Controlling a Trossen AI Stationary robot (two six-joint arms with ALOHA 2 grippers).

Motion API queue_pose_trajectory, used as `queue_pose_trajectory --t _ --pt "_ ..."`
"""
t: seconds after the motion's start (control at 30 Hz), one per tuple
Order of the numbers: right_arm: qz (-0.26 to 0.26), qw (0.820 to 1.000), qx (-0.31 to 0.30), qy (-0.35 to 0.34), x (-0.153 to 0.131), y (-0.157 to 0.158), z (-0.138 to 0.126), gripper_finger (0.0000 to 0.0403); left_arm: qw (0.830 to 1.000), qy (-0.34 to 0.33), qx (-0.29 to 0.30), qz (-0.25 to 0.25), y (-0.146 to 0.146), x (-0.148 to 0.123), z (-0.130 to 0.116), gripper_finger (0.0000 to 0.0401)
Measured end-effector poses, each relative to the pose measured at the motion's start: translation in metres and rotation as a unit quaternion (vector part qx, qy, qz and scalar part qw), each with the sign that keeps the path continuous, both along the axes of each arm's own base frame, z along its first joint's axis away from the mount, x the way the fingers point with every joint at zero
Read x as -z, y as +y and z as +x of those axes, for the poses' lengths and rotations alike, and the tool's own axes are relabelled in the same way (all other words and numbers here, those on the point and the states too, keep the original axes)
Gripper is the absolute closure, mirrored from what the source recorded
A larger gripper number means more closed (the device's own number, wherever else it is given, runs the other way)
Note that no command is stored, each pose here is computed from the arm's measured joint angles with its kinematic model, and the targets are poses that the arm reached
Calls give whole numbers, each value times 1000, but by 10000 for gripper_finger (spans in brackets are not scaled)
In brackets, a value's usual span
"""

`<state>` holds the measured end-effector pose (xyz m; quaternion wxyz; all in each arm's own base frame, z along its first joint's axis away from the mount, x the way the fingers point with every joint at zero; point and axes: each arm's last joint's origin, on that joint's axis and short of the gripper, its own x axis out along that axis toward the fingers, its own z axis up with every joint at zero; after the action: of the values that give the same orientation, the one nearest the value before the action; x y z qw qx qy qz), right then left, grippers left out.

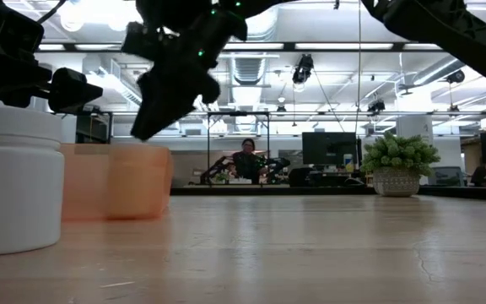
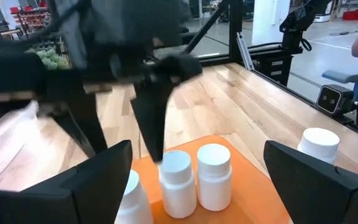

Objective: Pick and place pill bottles into a basket
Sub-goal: Put the top right white medicine bottle into the orange bin

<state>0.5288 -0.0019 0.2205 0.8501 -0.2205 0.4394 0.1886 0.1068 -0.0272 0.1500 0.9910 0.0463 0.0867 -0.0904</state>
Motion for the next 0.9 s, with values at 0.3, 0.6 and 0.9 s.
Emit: queue_pose_trajectory --t 0.3,0.6,0.9 --pt "69 997 -7 -32 -45 -9 -15 188 1000 0 0 0 0 0 0 56" --pt "147 988 2 -50 -70 -20 -24 188 1000 -13 0 -4 0 -3 0 56" --pt "218 973 24 -65 -75 -46 -25 188 998 -65 0 -19 0 -13 1 56"
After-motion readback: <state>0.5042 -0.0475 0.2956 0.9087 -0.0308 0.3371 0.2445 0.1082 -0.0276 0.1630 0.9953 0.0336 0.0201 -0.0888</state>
